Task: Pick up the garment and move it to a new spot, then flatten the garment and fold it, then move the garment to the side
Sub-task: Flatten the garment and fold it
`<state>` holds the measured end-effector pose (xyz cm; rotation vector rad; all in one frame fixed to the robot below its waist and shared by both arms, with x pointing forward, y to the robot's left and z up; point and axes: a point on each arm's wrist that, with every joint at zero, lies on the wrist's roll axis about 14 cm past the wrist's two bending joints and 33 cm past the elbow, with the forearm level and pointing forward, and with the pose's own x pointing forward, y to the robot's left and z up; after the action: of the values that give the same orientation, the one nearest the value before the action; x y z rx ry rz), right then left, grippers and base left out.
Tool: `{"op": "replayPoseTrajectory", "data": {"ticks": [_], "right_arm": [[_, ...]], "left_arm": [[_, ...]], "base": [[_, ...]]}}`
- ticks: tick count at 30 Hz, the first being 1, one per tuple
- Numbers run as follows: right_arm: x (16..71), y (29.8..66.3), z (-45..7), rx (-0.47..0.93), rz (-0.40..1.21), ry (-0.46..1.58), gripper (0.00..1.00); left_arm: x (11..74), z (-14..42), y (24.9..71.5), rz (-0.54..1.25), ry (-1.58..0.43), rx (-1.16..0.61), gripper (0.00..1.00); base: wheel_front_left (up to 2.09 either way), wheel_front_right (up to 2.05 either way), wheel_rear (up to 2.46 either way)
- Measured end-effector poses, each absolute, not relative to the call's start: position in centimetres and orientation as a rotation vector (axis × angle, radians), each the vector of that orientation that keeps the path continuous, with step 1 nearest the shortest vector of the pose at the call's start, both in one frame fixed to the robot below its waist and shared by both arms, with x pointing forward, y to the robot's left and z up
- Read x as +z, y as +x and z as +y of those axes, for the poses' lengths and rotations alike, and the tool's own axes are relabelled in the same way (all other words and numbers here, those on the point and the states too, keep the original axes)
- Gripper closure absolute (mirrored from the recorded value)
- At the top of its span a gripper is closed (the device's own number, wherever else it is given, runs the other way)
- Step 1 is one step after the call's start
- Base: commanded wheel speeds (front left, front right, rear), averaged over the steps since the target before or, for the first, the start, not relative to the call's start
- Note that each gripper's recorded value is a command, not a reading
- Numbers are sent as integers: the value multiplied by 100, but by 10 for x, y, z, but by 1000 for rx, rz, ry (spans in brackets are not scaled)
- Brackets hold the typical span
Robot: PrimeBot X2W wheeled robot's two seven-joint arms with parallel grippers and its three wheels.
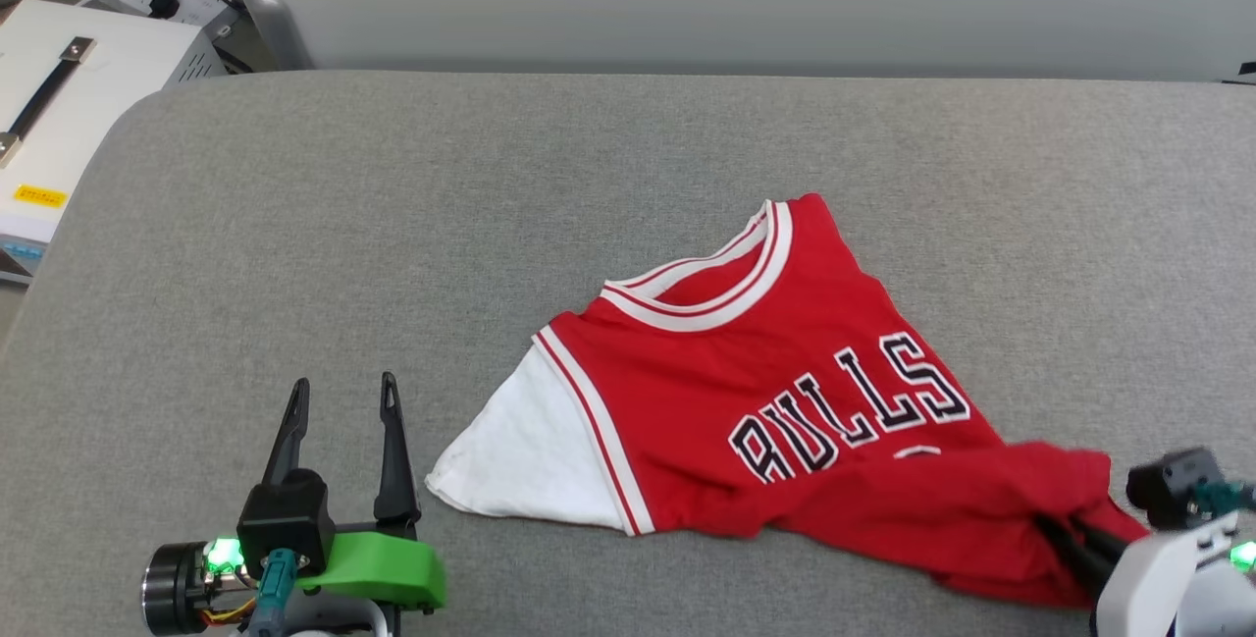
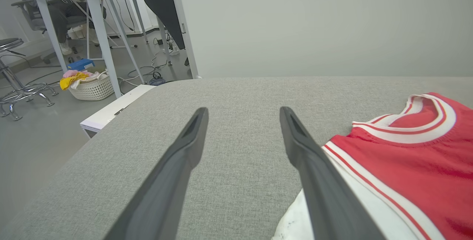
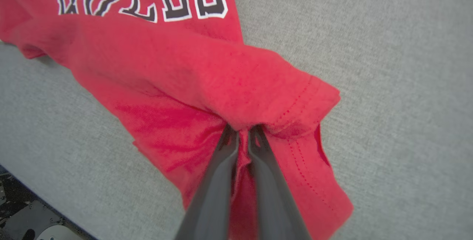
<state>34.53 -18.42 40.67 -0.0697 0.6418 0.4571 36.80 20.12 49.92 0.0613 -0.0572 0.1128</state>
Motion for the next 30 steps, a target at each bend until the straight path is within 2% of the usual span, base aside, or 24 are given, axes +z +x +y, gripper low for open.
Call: {"op": "replayPoseTrajectory", "data": {"ticks": [6, 10, 11, 12, 16, 24, 30], "right_arm": [[372, 280, -168, 407, 782, 84, 100], [369, 268, -165, 382, 791, 106, 100], [371, 270, -165, 369, 775, 113, 68], [375, 274, -166, 358, 752, 120, 0], [407, 297, -174, 313, 591, 119, 0], [513, 360, -190, 271, 195, 61, 0], [570, 405, -186, 322, 61, -58, 0]], "left_arm": [[501, 197, 368, -63, 57, 100, 0], [500, 195, 368, -62, 56, 92, 0], [500, 194, 368, -61, 56, 89, 0], [500, 194, 368, -61, 58, 88, 0], [500, 192, 366, -60, 64, 79, 0], [501, 190, 365, -63, 71, 75, 0], [494, 191, 367, -41, 72, 73, 0]], "base": [[0, 0, 0], [0, 0, 0], [0, 0, 0], [0, 0, 0], [0, 0, 0], [0, 0, 0], [0, 0, 0]]}}
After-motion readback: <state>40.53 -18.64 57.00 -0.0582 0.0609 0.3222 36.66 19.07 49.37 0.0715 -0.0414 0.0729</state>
